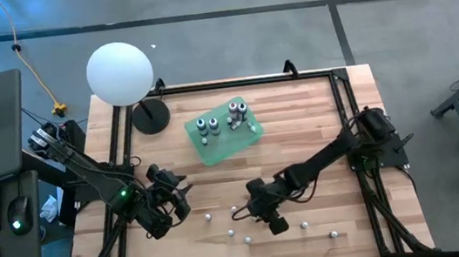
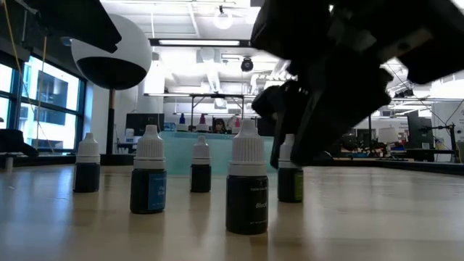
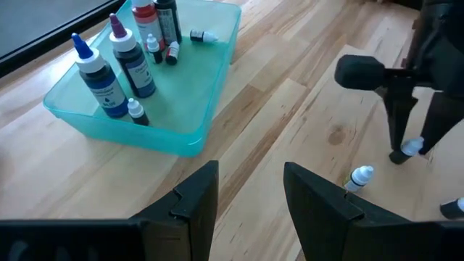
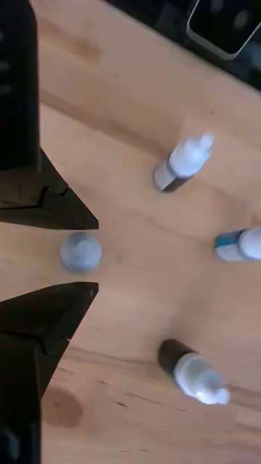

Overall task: Pick & Place food coloring
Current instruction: Put the bottom small light green bottle into the blue bin, then put the small dark brown bottle into the blue bin

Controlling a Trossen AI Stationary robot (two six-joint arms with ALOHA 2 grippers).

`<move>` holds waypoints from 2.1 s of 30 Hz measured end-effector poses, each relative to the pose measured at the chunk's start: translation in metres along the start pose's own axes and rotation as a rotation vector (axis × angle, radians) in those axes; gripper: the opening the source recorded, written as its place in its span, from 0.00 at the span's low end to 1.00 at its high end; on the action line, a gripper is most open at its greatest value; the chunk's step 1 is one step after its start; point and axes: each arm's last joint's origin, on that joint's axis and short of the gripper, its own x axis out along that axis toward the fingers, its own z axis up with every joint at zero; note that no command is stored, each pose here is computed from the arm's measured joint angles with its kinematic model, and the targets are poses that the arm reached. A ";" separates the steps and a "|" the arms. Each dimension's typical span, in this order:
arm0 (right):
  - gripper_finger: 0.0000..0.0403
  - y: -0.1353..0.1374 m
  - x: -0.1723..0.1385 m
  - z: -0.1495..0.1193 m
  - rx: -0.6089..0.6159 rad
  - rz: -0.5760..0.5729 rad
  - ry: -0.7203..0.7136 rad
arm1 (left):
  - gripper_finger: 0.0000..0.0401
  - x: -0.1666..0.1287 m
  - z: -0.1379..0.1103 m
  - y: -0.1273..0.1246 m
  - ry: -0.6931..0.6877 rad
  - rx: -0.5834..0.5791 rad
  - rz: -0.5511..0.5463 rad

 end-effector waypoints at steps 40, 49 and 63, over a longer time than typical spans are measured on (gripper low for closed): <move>0.23 -0.250 -0.095 -0.042 0.324 -0.553 -0.130 | 0.38 0.000 0.001 0.003 -0.074 0.026 0.050; 0.32 -0.243 -0.109 -0.032 0.308 -0.550 -0.177 | 0.38 0.000 0.001 0.004 -0.073 0.036 0.057; 0.34 -0.053 -0.171 0.010 0.031 -0.095 -0.043 | 0.38 0.000 0.001 0.004 -0.073 0.027 0.052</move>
